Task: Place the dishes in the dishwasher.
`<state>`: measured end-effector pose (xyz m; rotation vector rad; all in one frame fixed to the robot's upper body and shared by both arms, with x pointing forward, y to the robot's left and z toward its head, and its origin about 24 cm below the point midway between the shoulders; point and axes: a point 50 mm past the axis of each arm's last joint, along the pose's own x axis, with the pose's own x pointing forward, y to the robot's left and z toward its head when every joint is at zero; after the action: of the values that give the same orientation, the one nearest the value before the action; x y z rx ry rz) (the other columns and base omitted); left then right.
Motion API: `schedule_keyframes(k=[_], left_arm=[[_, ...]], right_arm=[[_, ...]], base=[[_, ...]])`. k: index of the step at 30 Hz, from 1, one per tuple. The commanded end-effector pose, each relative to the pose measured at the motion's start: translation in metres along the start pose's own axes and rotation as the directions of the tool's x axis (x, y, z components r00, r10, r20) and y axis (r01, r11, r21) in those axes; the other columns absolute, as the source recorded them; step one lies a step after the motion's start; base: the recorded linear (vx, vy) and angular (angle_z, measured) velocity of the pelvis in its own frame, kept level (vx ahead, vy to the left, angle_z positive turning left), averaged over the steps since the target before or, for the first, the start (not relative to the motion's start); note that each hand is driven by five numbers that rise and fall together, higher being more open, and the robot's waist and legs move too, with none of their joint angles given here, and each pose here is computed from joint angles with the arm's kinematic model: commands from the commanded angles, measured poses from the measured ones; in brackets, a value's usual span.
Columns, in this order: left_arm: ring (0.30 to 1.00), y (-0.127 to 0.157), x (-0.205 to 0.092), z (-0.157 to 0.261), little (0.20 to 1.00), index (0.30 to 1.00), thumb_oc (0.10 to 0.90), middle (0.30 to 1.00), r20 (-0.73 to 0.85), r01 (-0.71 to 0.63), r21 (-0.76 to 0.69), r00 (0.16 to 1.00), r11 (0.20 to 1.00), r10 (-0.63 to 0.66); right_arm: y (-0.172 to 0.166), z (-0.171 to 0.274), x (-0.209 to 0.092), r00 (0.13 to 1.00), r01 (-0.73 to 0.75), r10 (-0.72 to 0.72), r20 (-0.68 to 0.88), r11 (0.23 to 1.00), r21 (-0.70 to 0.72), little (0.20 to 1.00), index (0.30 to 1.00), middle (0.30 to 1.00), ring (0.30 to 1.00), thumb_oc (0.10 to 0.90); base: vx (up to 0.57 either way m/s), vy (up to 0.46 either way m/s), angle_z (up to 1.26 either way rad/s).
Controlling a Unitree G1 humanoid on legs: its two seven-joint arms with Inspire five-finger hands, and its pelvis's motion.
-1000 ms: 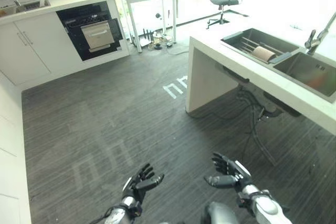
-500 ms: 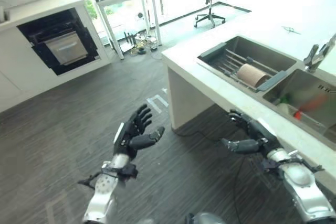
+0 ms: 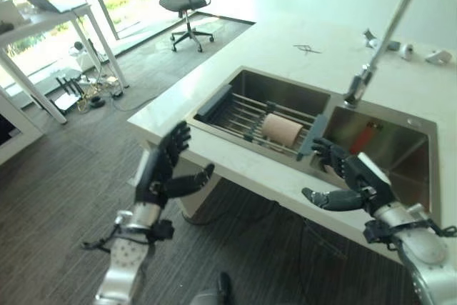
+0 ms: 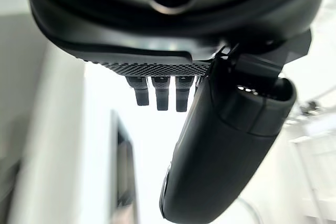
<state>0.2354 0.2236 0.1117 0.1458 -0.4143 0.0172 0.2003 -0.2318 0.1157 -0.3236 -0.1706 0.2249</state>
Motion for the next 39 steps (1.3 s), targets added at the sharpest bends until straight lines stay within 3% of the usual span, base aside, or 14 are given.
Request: schedule_keyframes(k=[1,5,11,14,17,22,26,30,35,39], left_arm=[[0.9,0.003,0.01,0.059,0.9,0.9,0.8,0.9,0.343,0.0,-0.007,0.939,1.0,0.002],[0.9,0.009,0.01,0.065,0.9,0.9,0.8,0.9,0.359,-0.102,0.001,0.929,0.995,0.094],[0.9,0.012,0.007,0.091,0.9,0.9,0.8,0.9,0.494,-0.086,0.046,0.868,0.995,0.053],[0.9,0.005,0.009,0.088,0.9,0.9,0.8,0.9,0.469,-0.048,-0.064,0.88,0.997,0.073],[0.9,-0.005,0.017,0.083,0.9,0.9,0.8,0.9,0.447,-0.031,-0.054,0.893,0.998,0.052],[0.9,-0.001,0.019,0.076,0.9,0.9,0.8,0.9,0.378,-0.033,-0.19,0.92,0.981,0.104],[0.9,0.004,0.01,0.072,0.9,0.9,0.8,0.9,0.368,0.017,-0.139,0.929,0.99,0.035],[0.9,0.017,0.005,0.074,0.9,0.9,0.8,0.9,0.396,-0.021,-0.121,0.916,0.992,0.068],[0.9,0.029,0.007,0.075,0.9,0.9,0.8,0.9,0.345,0.015,0.12,0.937,0.993,-0.055],[0.9,0.048,0.009,0.078,0.9,0.9,0.8,0.9,0.292,0.045,0.197,0.951,0.979,-0.102]], right_arm=[[-0.009,0.034,0.013,0.962,0.103,-0.103,0.252,0.995,0.011,0.9,0.9,0.9,0.9,0.8],[-0.002,0.031,0.016,0.959,0.12,-0.12,0.257,0.993,0.016,0.9,0.9,0.9,0.9,0.8],[-0.007,0.035,0.018,0.953,0.123,-0.127,0.273,0.992,0.031,0.9,0.9,0.9,0.9,0.8],[-0.005,0.033,0.021,0.952,0.151,-0.156,0.263,0.988,0.042,0.9,0.9,0.9,0.9,0.8],[-0.003,0.036,0.03,0.949,0.151,-0.157,0.274,0.988,0.045,0.9,0.9,0.9,0.9,0.8],[-0.005,0.032,0.03,0.947,0.19,-0.188,0.26,0.982,0.015,0.9,0.9,0.9,0.9,0.8],[-0.01,0.037,0.031,0.945,0.169,-0.164,0.284,0.986,0.007,0.9,0.9,0.9,0.9,0.8],[-0.01,0.039,0.027,0.96,0.087,-0.08,0.268,0.996,-0.015,0.9,0.9,0.9,0.9,0.8],[-0.023,0.035,0.013,0.969,0.129,-0.126,0.214,0.992,0.002,0.9,0.9,0.9,0.9,0.8],[-0.027,0.033,0.007,0.97,0.146,-0.137,0.198,0.989,-0.028,0.9,0.9,0.9,0.9,0.8]], base=[[0.2,0.239,0.18],[0.11,0.15,-0.22],[0.12,-0.115,-0.74],[0.07,-0.207,-0.43],[0.12,-0.212,-0.16],[0.11,-0.191,-0.39],[0.17,0.203,-0.51],[0.22,0.283,-1.03],[0.1,0.159,-0.3],[0.11,0.151,0.18]])
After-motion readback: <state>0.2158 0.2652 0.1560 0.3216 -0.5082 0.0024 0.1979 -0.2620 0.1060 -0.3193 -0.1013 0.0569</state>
